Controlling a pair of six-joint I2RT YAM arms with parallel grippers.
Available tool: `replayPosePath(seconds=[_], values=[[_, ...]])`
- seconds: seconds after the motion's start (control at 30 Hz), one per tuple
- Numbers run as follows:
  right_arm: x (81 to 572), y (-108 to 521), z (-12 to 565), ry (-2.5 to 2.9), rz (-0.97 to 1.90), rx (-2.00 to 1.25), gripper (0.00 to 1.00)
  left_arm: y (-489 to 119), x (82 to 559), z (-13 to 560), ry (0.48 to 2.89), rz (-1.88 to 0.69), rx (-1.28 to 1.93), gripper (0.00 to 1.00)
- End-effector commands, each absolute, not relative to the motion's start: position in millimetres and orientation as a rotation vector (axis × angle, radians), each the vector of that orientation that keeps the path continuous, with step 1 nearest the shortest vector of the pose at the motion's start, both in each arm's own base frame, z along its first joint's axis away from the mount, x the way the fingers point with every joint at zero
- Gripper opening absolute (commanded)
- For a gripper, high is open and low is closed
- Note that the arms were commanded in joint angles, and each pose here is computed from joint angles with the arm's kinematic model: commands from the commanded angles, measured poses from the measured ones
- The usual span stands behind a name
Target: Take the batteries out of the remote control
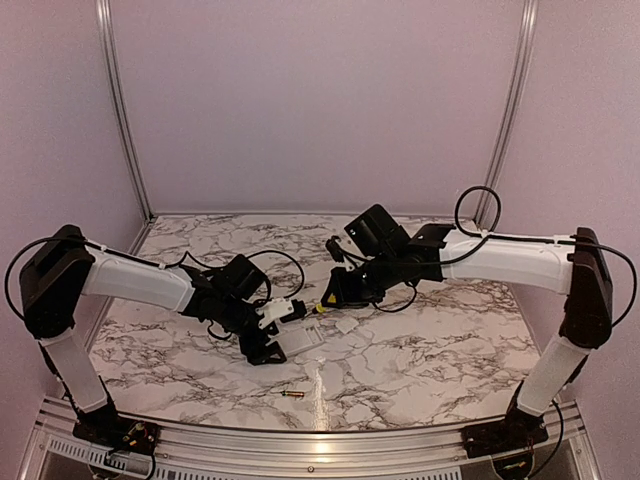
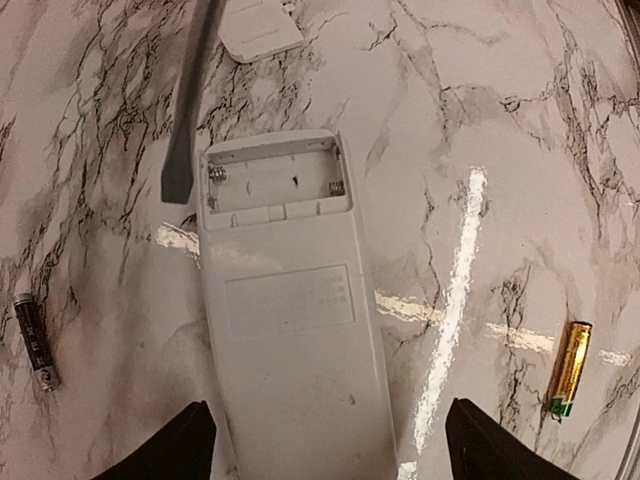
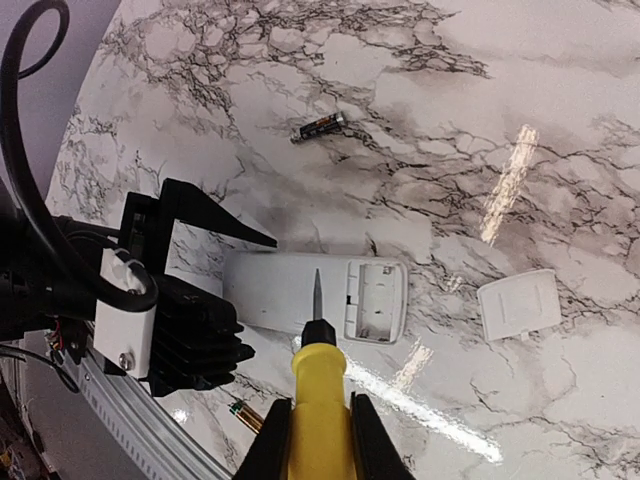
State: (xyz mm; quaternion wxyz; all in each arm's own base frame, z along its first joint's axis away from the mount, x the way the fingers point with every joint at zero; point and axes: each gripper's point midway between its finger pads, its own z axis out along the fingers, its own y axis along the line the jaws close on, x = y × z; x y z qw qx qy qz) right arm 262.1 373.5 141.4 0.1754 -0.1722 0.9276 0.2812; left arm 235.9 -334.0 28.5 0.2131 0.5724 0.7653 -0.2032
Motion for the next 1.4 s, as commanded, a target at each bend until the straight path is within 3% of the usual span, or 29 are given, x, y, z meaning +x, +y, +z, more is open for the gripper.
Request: replayPosePath(seconds=[0.0,0.4,0.9,1.0,1.27,1.37], values=[[267.6,363.1,165.3,2.572,0.85,-0.395,0.0,-337.2,239.8,68.6,2.027,-0.604,1.505,0.85],[223.6,396.7,202.7,2.512,1.224,-0.57,0.0,-335.4,229.8,175.1,1.604,-0.634,1.425,0.82],[200.8,436.7,229.5,2.445,1.38,-0.678,0.0,-357.4,209.4,193.5,1.537,-0.771,1.441,0.65],[199.7,438.7,228.3,2.449,1.383,-0.674,0.0,-361.0,206.8,192.7,1.538,-0.784,1.446,0.55],[197.5,442.6,221.7,2.477,1.353,-0.656,0.0,-363.3,198.9,199.2,1.525,-0.823,1.431,0.09],[203.4,437.9,217.9,2.499,1.294,-0.61,0.0,-359.7,196.7,196.8,1.542,-0.827,1.423,0.03]])
